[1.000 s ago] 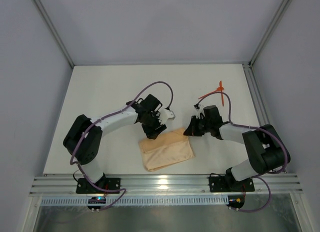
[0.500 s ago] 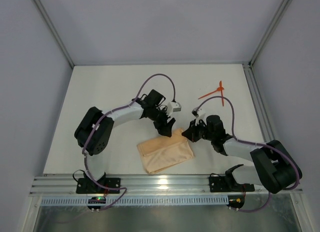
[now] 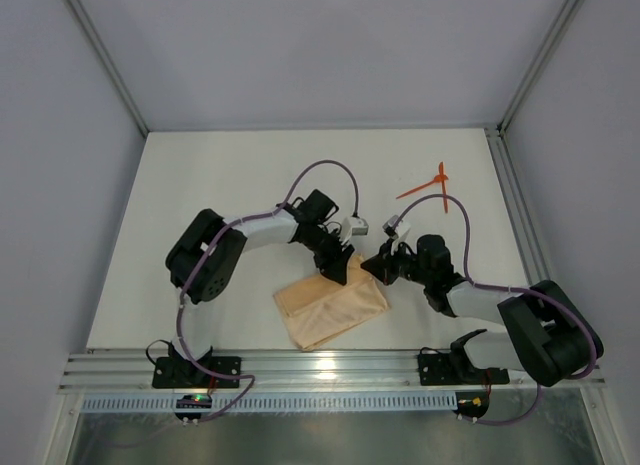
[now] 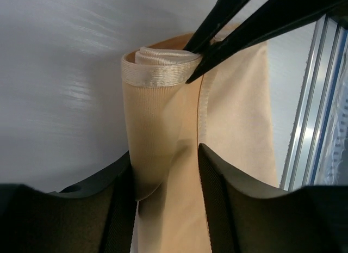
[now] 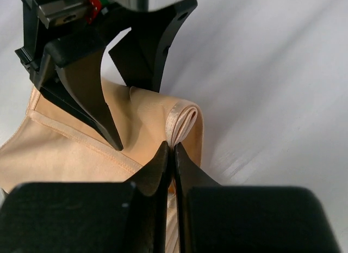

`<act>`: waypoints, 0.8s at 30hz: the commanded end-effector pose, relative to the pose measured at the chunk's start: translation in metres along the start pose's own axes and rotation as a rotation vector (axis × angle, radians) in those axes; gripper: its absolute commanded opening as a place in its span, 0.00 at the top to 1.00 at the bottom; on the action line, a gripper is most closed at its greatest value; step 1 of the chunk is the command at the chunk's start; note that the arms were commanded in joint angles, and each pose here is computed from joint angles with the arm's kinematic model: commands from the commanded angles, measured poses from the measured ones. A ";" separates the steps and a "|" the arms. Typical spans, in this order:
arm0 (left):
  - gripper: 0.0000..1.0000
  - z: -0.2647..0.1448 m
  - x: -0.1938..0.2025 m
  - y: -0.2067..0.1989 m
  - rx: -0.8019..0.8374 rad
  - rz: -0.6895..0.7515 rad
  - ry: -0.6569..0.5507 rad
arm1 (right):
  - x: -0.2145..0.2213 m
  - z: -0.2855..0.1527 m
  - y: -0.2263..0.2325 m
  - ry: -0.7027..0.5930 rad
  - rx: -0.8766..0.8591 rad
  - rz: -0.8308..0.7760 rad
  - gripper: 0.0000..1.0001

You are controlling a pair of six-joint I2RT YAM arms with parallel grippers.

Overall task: Fold the napkin into a case and place the utensils inside
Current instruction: Smooth out the 2/3-rectangle-folded napkin at the center of the board.

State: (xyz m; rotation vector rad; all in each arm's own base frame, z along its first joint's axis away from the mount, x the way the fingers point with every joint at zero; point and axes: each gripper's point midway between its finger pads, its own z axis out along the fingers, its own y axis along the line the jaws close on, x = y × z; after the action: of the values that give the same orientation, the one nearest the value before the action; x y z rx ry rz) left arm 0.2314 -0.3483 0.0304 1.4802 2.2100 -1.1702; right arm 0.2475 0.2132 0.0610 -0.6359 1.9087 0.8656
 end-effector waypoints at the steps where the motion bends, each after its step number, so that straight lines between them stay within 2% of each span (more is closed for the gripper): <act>1: 0.54 -0.007 0.004 -0.011 0.048 0.034 0.000 | -0.030 0.002 0.003 -0.107 -0.022 -0.101 0.97; 14: 0.55 -0.044 0.032 -0.021 0.055 0.029 0.020 | -0.032 0.001 0.001 -0.111 -0.009 -0.112 0.97; 19: 0.70 -0.041 0.034 -0.015 0.043 -0.015 0.052 | -0.037 0.001 -0.001 -0.124 -0.002 -0.119 0.97; 24: 0.77 -0.036 0.039 -0.019 0.024 -0.012 0.092 | -0.038 0.003 -0.001 -0.127 -0.002 -0.118 0.97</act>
State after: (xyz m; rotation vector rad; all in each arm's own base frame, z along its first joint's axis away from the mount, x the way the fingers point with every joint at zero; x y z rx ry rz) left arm 0.2070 -0.2951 0.0329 1.5424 2.2809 -1.1741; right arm 0.2518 0.2139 0.0666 -0.6608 1.8642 0.8457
